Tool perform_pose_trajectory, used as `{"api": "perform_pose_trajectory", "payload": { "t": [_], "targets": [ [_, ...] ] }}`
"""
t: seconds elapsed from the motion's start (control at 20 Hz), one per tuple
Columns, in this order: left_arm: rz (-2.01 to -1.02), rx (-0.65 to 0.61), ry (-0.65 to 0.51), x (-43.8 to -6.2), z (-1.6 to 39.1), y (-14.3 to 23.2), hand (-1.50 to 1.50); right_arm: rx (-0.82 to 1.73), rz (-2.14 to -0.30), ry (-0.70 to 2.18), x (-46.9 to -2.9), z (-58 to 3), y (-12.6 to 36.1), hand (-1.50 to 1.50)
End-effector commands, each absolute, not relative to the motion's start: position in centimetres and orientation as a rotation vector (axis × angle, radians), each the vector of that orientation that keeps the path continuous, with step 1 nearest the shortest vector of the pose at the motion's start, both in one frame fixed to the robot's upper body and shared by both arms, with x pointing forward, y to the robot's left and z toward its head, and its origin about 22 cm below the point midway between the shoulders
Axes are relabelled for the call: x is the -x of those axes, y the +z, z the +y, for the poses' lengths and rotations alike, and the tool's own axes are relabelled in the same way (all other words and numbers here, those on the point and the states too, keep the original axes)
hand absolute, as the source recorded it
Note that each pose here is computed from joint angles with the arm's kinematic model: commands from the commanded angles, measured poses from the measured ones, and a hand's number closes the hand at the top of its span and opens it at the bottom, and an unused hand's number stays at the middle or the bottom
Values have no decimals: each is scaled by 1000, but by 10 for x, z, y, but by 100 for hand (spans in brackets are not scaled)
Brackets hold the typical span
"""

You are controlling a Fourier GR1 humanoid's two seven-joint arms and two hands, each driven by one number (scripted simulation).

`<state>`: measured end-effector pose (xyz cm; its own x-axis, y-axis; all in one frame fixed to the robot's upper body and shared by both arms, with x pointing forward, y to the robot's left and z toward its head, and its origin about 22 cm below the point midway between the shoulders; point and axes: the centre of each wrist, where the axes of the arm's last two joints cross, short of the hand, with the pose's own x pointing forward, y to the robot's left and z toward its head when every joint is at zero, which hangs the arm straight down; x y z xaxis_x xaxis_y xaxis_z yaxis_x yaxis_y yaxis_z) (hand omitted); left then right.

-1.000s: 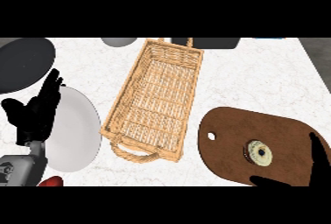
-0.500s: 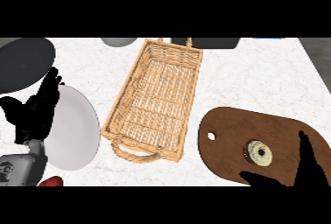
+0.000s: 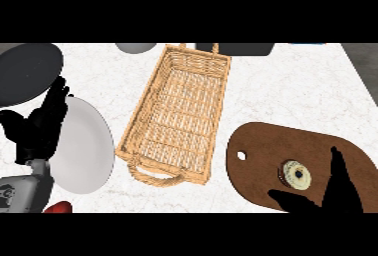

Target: Pick the cupcake from the cutting board and place it in the basket

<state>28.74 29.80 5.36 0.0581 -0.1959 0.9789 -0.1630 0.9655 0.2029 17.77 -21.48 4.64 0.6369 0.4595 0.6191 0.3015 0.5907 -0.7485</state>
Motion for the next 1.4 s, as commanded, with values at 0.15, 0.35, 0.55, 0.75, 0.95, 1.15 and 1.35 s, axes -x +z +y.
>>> {"api": "perform_pose_trajectory", "payload": {
  "t": [0.15, 0.35, 0.55, 0.75, 0.95, 1.15, 1.35],
  "targets": [
    [-1521, -303, -5, -277, 296, 49, 0, 987, -862, 119, -179, -213, 34, -150],
    [-1516, -300, -33, -286, 293, 46, 0, 971, -862, 136, -180, -212, 40, -150],
    [-1508, -286, -44, -271, 310, 62, 0, 965, -844, 139, -189, -229, 10, -150],
    [-1530, -305, -24, -298, 290, 56, 0, 964, -835, 156, -209, -216, 10, -150],
    [-1528, -282, -28, -287, 299, 65, 0, 954, -804, 160, -203, -228, -13, -150],
    [-1497, -277, -19, -291, 275, 56, 0, 868, -827, 236, -201, -216, -8, 150],
    [-1510, -280, -26, -290, 279, 45, 0, 857, -816, 353, -197, -233, -30, 150]
  ]
}}
